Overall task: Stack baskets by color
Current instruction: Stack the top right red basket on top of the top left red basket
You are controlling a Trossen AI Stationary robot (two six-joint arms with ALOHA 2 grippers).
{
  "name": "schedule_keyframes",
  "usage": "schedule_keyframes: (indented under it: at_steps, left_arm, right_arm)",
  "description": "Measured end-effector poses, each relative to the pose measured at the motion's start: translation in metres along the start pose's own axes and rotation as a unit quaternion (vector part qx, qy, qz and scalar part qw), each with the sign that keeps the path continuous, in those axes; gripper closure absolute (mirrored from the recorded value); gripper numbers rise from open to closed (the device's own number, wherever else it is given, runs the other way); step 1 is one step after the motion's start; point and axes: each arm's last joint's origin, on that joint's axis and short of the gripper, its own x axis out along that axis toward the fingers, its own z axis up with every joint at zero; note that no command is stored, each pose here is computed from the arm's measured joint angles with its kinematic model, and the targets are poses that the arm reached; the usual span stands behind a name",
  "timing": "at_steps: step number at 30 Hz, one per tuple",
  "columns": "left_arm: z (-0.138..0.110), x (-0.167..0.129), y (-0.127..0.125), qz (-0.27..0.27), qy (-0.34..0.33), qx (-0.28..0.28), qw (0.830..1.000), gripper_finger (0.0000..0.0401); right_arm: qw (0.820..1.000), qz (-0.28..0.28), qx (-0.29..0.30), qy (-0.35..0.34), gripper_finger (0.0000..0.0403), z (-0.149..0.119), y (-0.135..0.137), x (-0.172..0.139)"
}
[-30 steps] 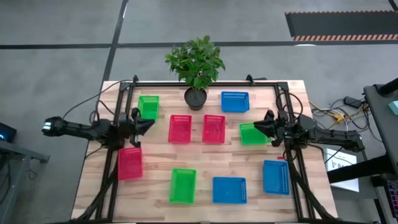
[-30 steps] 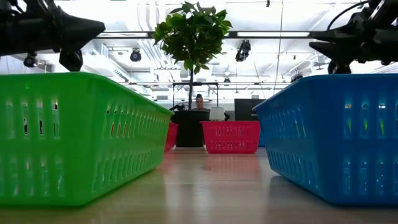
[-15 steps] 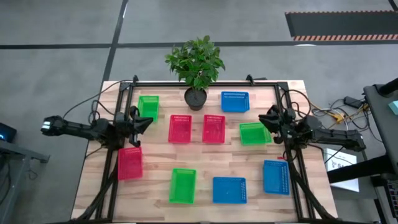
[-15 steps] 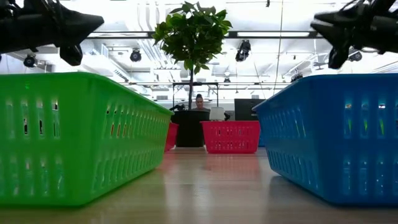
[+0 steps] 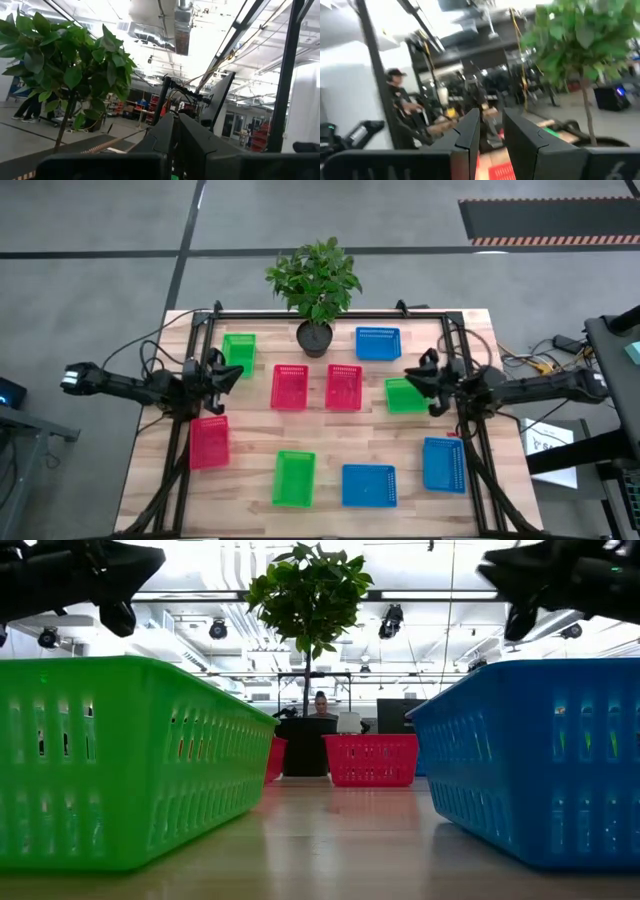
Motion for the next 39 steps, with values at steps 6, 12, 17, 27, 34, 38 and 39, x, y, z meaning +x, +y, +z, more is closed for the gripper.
schedule_keyframes:
  at_steps: [6, 12, 17, 27, 34, 38, 39]
  left_arm:
    - [0.001, 0.000, 0.000, -0.001, -0.008, -0.005, 1.000, 0.0391]
    - [-0.001, 0.001, -0.001, -0.006, 0.000, -0.027, 1.000, 0.0391]
    - [-0.003, 0.002, -0.002, -0.028, 0.012, -0.037, 0.999, 0.0391]
    - [-0.004, 0.002, -0.002, -0.028, 0.016, -0.037, 0.999, 0.0391]
    - [-0.004, 0.002, -0.002, -0.028, 0.016, -0.038, 0.999, 0.0391]
    - [-0.005, 0.002, -0.002, -0.028, 0.017, -0.049, 0.998, 0.0391]
    - [-0.005, 0.003, -0.002, -0.028, 0.018, -0.049, 0.998, 0.0391]
  right_arm:
    - [0.999, -0.005, -0.026, 0.047, 0.0326, 0.000, 0.006, 0.031]
    - [0.996, 0.006, -0.049, 0.073, 0.0326, -0.002, 0.016, 0.062]
    - [0.993, 0.027, -0.077, 0.090, 0.0326, -0.005, 0.029, 0.086]
    - [0.980, 0.039, -0.110, 0.161, 0.0326, -0.012, 0.044, 0.121]
    - [0.967, 0.036, -0.127, 0.219, 0.0326, -0.007, 0.050, 0.138]
    - [0.962, 0.041, -0.131, 0.236, 0.0324, -0.001, 0.056, 0.143]
    - [0.962, 0.043, -0.130, 0.237, 0.0321, 0.002, 0.058, 0.144]
